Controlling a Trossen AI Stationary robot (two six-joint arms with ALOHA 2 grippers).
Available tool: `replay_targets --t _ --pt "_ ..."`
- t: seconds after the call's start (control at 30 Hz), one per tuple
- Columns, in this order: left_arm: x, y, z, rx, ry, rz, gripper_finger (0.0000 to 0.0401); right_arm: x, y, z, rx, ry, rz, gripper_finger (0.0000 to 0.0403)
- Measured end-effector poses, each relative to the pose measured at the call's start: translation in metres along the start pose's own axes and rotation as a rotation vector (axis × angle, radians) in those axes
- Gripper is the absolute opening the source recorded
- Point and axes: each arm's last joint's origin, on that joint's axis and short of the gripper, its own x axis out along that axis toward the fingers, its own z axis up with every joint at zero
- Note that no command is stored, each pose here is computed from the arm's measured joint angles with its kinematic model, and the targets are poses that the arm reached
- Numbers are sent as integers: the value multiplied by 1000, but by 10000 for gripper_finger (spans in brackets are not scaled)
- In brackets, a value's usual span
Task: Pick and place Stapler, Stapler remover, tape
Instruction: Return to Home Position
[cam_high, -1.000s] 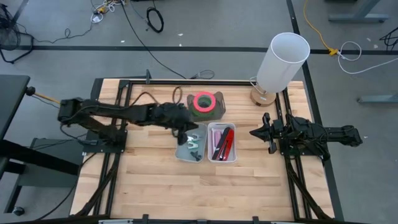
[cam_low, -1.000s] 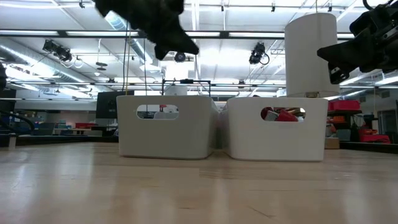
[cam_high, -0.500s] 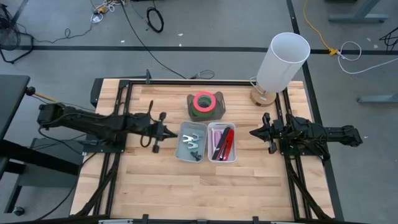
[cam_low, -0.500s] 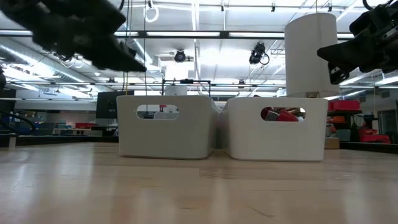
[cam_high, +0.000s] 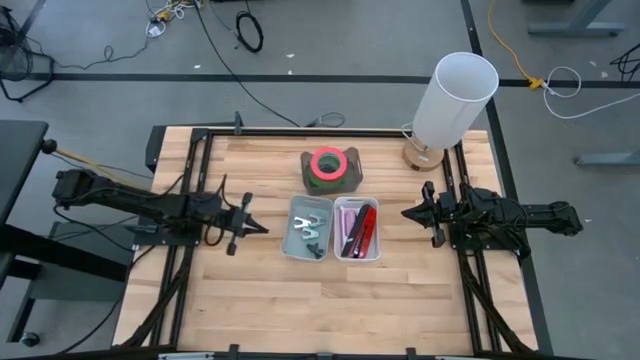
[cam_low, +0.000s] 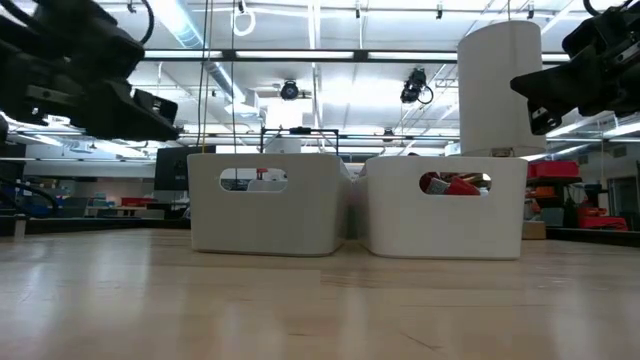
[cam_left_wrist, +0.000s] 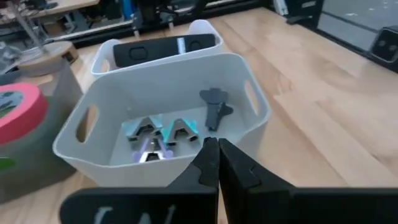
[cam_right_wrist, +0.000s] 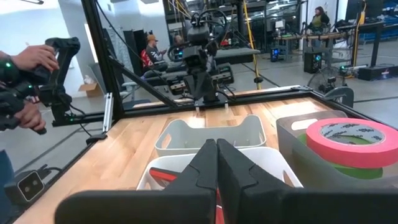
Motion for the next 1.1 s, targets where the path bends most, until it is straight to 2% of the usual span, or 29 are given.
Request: replay_targets --t 0.37,0.57,0.8,1.1 --pt "-13 -9 -16 -2 -61 -23 1 0 0 0 0 0 0 4" --pt "-18 -8 -15 -6 -84 -12 1 0 0 0 0 0 0 4" --pt "-29 0 -14 -21 -119 61 1 0 0 0 0 0 0 4" --pt "-36 -1 -17 -26 -104 49 1 0 0 0 0 0 0 4"
